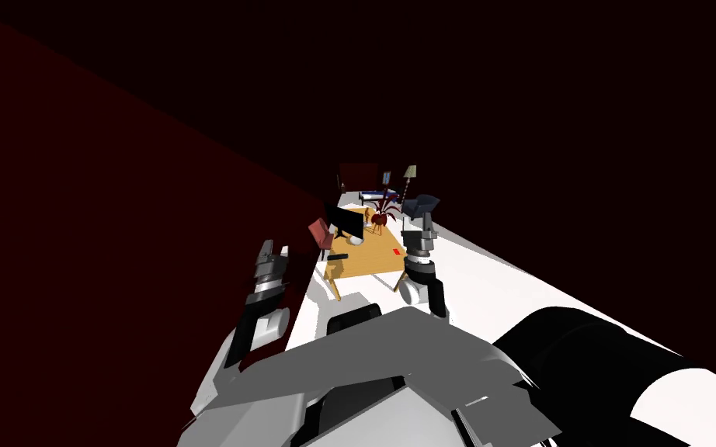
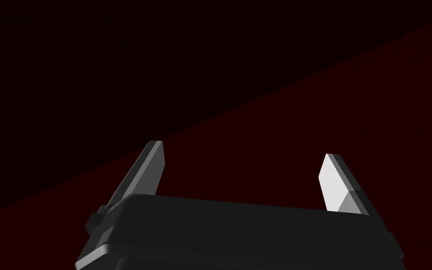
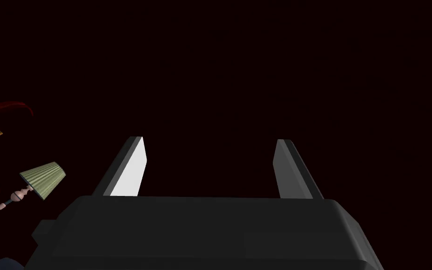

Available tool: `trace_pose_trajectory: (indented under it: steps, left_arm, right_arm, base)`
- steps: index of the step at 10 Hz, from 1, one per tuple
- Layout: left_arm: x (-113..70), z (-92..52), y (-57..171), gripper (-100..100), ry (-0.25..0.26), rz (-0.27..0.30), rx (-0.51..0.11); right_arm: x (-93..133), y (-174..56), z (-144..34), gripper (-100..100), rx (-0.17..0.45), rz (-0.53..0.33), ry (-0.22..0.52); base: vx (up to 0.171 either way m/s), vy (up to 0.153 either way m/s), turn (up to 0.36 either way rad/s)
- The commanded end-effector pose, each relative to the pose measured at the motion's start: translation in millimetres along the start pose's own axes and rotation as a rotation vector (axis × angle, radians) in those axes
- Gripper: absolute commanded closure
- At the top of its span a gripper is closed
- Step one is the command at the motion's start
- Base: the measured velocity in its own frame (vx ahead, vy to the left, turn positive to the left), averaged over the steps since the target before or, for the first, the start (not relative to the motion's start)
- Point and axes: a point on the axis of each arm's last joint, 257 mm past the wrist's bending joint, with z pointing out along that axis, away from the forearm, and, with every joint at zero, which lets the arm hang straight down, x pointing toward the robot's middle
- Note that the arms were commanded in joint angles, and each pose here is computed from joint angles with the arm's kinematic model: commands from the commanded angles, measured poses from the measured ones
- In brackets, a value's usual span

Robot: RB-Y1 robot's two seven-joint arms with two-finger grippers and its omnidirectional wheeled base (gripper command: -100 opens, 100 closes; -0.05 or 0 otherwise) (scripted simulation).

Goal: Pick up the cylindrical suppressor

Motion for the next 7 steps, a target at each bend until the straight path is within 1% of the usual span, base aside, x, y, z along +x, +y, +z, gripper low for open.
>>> trace_pose_trajectory:
  steps: [1, 2, 3, 4, 5, 6, 7]
  left_arm:
    - [-9.1, 4.1, 27, -100, -0.003, 0.034, -0.067]
    - [-10.0, 1.8, 36, -100, -0.005, 0.034, -0.093]
    - [-17.2, 3.8, 56, -100, -0.010, 0.053, -0.143]
    - [-17.4, 3.2, 58, -100, -0.011, 0.053, -0.147]
    - [-25.0, 6.2, 73, -100, -0.018, 0.072, -0.190]
    - [-25.8, 3.9, 79, -100, -0.019, 0.072, -0.203]
    - [-34.2, 5.9, 96, -100, -0.029, 0.089, -0.250]
  right_arm:
    - [0, 0, 0.0, 0, 0.000, 0.000, 0.000]
    - [0, 0, 0.0, 0, 0.000, 0.000, 0.000]
    - [0, 0, 0.0, 0, 0.000, 0.000, 0.000]
    - [0, 0, 0.0, 0, 0.000, 0.000, 0.000]
    - [0, 0, 0.0, 0, 0.000, 0.000, 0.000]
    - [0, 0, 0.0, 0, 0.000, 0.000, 0.000]
    - [0, 0, 0.0, 0, 0.000, 0.000, 0.000]
  base:
    - [-0.021, -0.046, -0.170]
    - [-0.008, -0.032, -0.071]
    - [-0.005, -0.029, -0.127]
    - [-0.006, -0.019, -0.094]
    - [-0.013, -0.022, -0.180]
    - [-0.012, -0.016, -0.085]
    - [-0.012, -0.030, -0.173]
